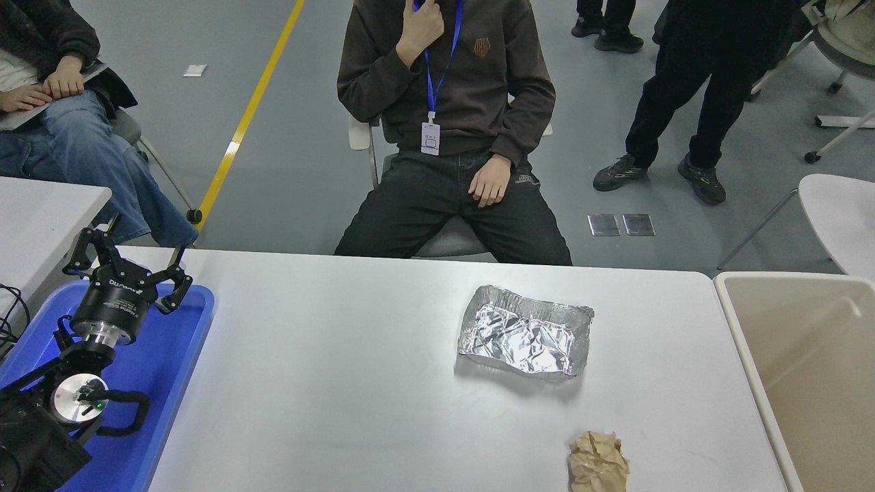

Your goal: Clean the table surface

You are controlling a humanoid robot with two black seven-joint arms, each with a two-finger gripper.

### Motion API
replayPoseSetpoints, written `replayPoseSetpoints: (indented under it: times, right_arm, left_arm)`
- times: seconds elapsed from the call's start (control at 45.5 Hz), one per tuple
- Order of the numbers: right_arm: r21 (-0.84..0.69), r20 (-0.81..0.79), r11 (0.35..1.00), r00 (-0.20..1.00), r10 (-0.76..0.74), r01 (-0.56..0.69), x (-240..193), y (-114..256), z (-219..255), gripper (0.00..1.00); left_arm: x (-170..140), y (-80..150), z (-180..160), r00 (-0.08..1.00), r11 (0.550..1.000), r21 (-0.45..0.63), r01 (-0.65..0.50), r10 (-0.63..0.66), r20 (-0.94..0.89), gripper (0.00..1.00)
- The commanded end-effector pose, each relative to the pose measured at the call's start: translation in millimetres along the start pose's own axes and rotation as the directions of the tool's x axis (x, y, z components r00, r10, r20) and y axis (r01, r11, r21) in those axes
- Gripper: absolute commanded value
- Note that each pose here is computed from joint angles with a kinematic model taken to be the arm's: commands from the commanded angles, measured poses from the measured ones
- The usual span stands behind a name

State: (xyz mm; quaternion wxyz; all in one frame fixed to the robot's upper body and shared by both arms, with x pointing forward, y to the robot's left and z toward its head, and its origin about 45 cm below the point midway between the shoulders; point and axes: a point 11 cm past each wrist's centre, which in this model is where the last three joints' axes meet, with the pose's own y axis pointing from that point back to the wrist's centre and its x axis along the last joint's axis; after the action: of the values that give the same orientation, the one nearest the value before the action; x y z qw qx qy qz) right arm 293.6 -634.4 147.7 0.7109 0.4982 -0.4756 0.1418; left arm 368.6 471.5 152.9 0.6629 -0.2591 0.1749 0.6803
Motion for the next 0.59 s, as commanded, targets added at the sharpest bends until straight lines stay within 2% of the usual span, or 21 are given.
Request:
replayPoseSetpoints:
  times: [0.0,0.088,0.352,0.571]
  right_arm:
    - [-0.007,0.058,1.000,0.998,0.021,-0.020,6,2,5,0.96]
    - [-0.003,0.093,1.000,0.995,0.029,-0.029,8,2,5,0.98]
    - [0.031,0.347,0.995,0.934,0.081,-0.097,23,5,4,0.99]
    - [0.090,0.633,0.976,0.768,0.098,-0.199,33,4,-18,0.99]
  left_arm:
    - [0,0,0,1.000,1.000,0.000,0.000,0.000,0.000,1.00]
    - [0,0,0,1.000,1.000,0.000,0.000,0.000,0.000,1.00]
    - [0,0,0,1.000,1.000,0.000,0.002,-0.002,-0.001,1.00]
    - [0,0,0,1.000,1.000,0.000,0.000,0.000,0.000,1.00]
